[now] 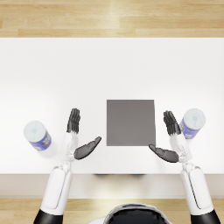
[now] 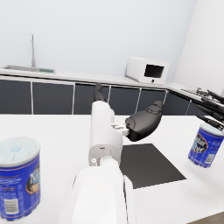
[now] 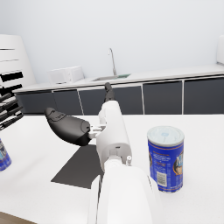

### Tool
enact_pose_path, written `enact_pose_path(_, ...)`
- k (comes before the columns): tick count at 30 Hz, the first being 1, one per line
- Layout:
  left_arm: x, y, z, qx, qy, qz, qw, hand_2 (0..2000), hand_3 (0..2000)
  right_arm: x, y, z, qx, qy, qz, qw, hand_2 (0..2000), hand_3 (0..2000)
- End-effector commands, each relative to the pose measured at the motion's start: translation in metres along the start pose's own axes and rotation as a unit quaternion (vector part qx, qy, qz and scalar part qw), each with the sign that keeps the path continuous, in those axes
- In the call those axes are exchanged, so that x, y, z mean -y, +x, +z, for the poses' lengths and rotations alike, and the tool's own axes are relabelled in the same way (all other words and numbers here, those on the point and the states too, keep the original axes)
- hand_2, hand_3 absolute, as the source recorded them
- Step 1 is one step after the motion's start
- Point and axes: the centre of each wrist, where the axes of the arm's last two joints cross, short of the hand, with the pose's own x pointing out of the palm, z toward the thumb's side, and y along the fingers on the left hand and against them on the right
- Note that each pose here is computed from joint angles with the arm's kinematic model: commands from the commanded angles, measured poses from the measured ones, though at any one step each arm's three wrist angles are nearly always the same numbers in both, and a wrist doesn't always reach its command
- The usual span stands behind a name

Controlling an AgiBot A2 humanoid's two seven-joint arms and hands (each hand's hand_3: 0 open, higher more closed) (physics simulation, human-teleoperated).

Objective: Pick up the blue can on the left and place it in the middle, then pick up the blue can on the right and place it on top of the can in the middle

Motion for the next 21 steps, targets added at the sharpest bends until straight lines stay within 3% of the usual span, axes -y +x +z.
enact_pose_path(1, 0.000, 0.000, 0.000, 0.000, 0.000, 0.000, 1.000, 0, 0, 0.000, 0.000, 0.000, 0.000, 0.000, 0.000, 1.000, 0, 0)
enact_pose_path(18, 0.000, 0.004, -0.007, 0.001, -0.014, -0.008, 1.000, 0, 0, 0.001, 0.004, -0.007, 0.004, 0.013, 0.009, 1.000, 0, 0)
enact_pose_path(21, 0.007, -0.003, 0.014, -0.004, 0.057, -0.025, 0.998, 0, 0, 0.001, 0.005, 0.019, 0.002, -0.072, -0.026, 0.997, 0, 0)
